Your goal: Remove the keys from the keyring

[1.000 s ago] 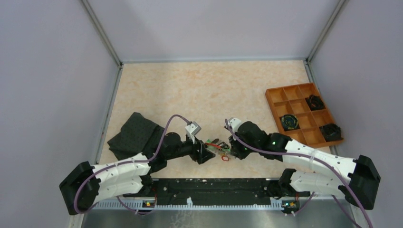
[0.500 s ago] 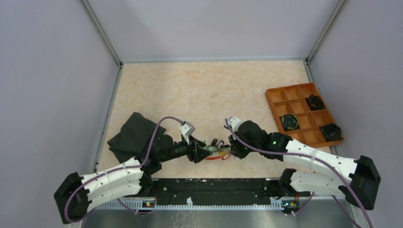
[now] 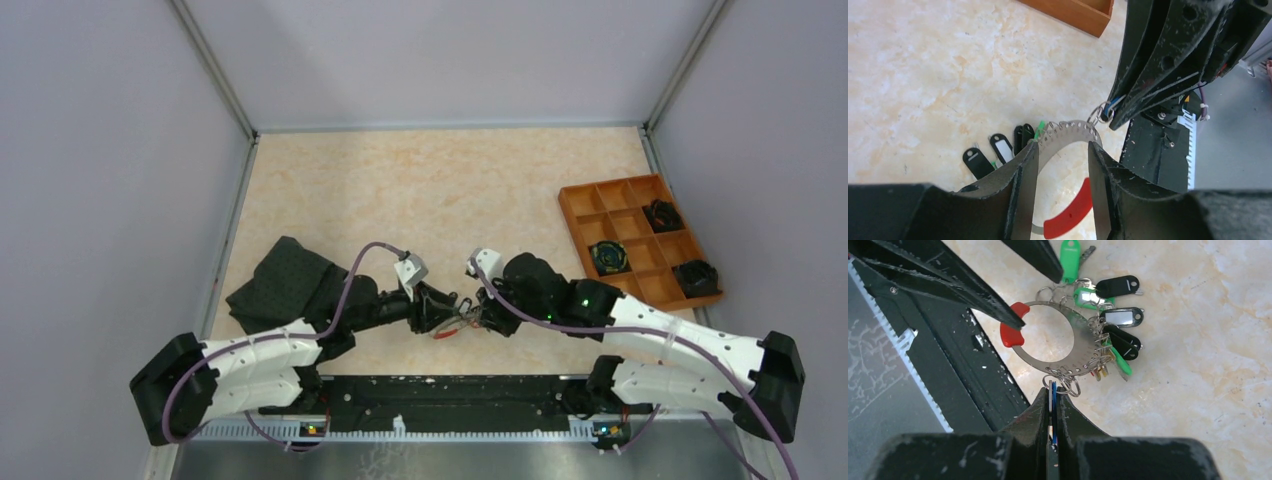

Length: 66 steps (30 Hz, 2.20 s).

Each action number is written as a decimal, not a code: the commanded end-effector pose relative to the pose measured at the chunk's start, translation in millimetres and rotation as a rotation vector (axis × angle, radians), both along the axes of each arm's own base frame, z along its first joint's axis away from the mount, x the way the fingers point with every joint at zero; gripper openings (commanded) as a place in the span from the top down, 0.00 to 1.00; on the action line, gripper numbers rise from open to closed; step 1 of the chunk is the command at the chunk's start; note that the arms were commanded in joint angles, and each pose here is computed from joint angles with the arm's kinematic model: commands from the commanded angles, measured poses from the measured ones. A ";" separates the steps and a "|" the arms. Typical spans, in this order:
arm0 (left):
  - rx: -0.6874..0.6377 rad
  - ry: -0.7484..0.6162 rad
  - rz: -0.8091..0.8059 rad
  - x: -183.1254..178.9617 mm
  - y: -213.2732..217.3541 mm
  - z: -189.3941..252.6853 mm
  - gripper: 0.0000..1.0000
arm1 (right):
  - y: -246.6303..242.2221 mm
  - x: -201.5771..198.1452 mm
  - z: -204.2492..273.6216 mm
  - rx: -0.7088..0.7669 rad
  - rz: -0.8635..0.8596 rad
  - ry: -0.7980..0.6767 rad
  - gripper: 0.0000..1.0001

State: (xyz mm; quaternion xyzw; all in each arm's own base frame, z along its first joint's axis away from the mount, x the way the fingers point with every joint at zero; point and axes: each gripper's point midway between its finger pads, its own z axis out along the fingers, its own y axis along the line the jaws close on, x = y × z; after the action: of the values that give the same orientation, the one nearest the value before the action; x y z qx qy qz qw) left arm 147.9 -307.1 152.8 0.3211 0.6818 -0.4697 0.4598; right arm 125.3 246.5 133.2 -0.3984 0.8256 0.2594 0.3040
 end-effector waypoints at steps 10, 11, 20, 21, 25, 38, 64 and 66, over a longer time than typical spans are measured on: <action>-0.139 -0.377 -0.158 -20.9 -22.0 38.2 0.58 | 24.3 -9.7 48.8 0.110 0.136 -0.098 1.00; -0.144 -0.395 -0.158 -22.6 -21.4 38.1 0.58 | 24.9 -10.9 50.2 0.114 0.146 -0.101 1.00; -0.122 -0.428 -0.164 -28.2 -18.0 25.2 0.59 | 25.4 -18.2 53.6 0.114 0.182 -0.113 1.00; -0.124 -0.430 -0.159 -27.8 -17.6 25.3 0.59 | 25.4 -18.5 53.5 0.115 0.182 -0.112 1.00; -0.113 -0.453 -0.163 -28.6 -18.4 21.9 0.62 | 26.1 -16.8 55.3 0.121 0.167 -0.118 1.00; -0.131 -0.450 -0.169 -33.2 -25.9 18.1 0.63 | 33.1 -19.9 59.4 0.182 0.152 -0.091 1.00; -0.164 -0.469 -0.106 -30.9 -28.9 25.1 0.74 | 37.3 -23.2 53.7 0.215 0.124 -0.042 1.00; -0.157 -0.471 -0.106 -30.9 -30.3 24.3 0.77 | 37.0 -22.7 53.3 0.215 0.117 -0.041 1.00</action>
State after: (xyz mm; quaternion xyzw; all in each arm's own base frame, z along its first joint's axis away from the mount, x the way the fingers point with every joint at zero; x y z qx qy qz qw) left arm 116.4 -334.6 156.9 0.4298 0.5294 -0.4537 0.5738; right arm 102.4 271.4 163.9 -0.4256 0.7848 0.3218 0.3151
